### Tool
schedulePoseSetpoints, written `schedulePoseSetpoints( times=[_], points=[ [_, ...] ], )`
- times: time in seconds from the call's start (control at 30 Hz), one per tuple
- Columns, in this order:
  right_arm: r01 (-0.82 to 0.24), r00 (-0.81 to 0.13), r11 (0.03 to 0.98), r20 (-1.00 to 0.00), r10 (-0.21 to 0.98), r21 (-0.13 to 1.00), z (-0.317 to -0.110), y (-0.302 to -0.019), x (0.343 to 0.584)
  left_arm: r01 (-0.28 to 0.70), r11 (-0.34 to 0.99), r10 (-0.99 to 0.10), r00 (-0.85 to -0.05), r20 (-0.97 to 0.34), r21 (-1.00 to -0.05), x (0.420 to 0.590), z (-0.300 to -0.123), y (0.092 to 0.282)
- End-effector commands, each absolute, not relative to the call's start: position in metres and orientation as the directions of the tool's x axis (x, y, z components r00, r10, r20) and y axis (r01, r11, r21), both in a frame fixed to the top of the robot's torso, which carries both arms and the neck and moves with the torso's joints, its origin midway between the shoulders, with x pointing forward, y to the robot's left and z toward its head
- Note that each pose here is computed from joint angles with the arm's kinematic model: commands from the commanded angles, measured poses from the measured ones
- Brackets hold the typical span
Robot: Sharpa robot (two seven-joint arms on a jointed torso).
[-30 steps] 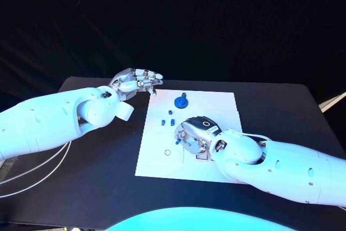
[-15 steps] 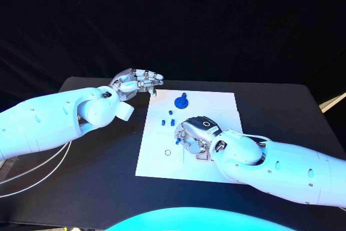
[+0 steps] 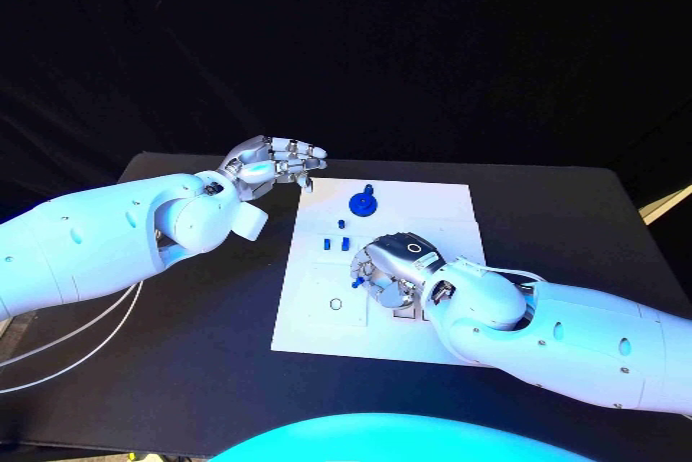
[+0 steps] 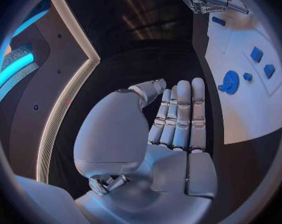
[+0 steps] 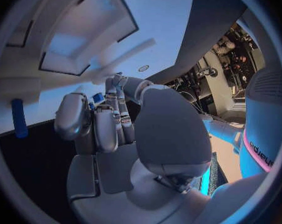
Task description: Assemble the parts on the task board
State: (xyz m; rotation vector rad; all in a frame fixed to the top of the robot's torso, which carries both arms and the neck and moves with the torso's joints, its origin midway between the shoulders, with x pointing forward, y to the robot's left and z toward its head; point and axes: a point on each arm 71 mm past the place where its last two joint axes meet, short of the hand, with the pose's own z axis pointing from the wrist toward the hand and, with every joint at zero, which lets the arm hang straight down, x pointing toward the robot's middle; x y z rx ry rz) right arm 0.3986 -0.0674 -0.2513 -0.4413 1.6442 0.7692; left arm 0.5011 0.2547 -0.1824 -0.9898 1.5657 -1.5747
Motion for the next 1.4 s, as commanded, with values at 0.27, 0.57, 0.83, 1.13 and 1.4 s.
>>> schedulePoseSetpoints(
  times=[0.27,0.57,0.83,1.13,1.4],
  points=[
    [-0.666,-0.213,0.712,-0.971,0.104,0.223,-0.2519,-0.0659,0.3977,-0.040,-0.032,-0.880,-0.472,0.047,-0.999,0.5009,-0.1818,0.2537],
    [-0.680,-0.193,0.704,-0.976,0.098,0.205,-0.2501,-0.0606,0.3954,-0.042,-0.032,-0.879,-0.475,0.048,-0.999,0.5007,-0.1819,0.2534],
    [-0.681,-0.206,0.703,-0.975,0.088,0.207,-0.2511,-0.0582,0.3944,-0.044,-0.031,-0.878,-0.476,0.049,-0.999,0.5004,-0.1819,0.2533],
    [-0.677,-0.218,0.706,-0.973,0.077,0.207,-0.2532,-0.0577,0.3952,-0.046,-0.030,-0.878,-0.476,0.049,-0.998,0.5002,-0.1819,0.2537],
    [-0.655,-0.220,0.723,-0.971,0.097,0.220,-0.2548,-0.0606,0.3991,-0.047,-0.030,-0.878,-0.476,0.049,-0.998,0.5001,-0.1820,0.2536]
  ],
)
